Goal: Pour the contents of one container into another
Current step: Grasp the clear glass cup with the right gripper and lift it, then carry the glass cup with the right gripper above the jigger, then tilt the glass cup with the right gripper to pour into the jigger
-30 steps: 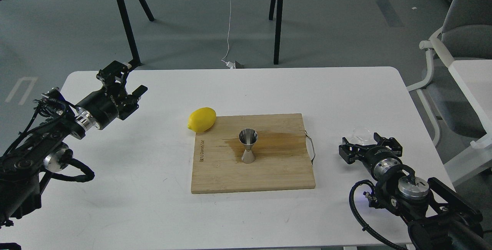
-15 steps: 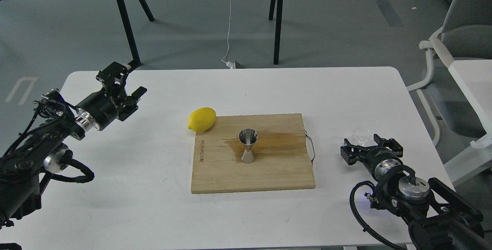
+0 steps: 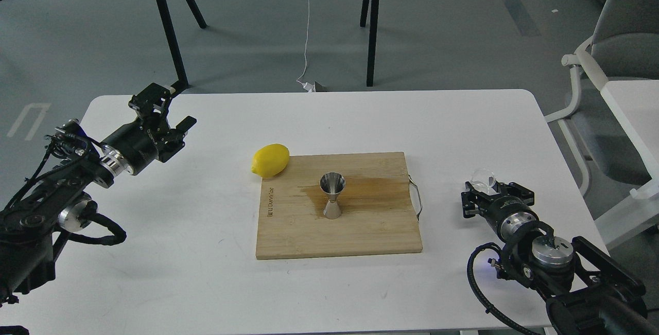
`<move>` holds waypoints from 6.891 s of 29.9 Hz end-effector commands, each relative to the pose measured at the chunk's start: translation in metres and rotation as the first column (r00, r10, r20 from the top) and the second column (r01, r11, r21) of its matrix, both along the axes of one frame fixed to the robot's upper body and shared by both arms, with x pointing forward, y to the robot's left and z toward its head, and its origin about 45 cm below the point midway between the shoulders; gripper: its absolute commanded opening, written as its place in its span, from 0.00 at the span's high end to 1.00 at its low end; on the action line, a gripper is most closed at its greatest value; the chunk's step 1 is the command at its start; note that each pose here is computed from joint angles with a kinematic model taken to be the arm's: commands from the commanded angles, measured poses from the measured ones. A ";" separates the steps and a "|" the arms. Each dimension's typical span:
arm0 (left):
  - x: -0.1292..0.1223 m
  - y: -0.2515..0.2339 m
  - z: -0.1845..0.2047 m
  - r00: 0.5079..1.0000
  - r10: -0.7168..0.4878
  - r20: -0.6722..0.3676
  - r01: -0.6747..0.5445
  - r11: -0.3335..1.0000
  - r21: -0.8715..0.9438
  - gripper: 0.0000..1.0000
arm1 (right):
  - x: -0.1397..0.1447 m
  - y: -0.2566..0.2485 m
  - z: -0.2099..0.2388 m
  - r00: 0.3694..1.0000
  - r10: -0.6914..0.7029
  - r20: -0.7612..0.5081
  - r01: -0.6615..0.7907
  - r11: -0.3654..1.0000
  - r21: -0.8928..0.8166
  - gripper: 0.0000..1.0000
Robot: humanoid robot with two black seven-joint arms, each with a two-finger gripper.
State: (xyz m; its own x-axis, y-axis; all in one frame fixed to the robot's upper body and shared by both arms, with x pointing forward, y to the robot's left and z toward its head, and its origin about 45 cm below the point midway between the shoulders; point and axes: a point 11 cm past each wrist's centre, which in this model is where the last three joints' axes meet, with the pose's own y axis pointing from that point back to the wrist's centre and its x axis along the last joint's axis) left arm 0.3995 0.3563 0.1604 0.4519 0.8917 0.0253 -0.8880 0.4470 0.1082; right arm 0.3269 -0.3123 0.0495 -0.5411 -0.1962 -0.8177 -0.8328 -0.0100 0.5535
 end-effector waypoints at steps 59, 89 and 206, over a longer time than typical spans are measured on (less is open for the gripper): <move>0.003 -0.003 -0.001 0.999 0.035 0.000 -0.035 0.997 -0.071 0.06 | 0.032 0.232 0.127 0.708 0.693 0.135 -0.598 0.691 -0.407 0.56; 0.001 -0.007 -0.005 1.000 0.025 -0.010 -0.026 0.998 -0.065 0.06 | 0.008 0.206 0.144 0.502 0.864 -0.038 -0.650 0.348 -0.675 0.56; 0.001 -0.015 -0.013 0.999 0.029 -0.025 -0.031 0.996 -0.087 0.04 | 0.015 0.237 0.151 0.132 0.798 -0.589 -0.172 -0.566 -0.806 0.55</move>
State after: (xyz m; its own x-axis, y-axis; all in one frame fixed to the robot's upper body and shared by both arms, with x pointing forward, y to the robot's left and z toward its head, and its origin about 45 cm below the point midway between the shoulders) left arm 0.4004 0.3423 0.1477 0.4242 0.9034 -0.0628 -0.8989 0.4284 0.0916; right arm 0.3425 -0.0728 0.2026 0.7586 -0.5045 0.4123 -0.6503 -0.5474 0.5267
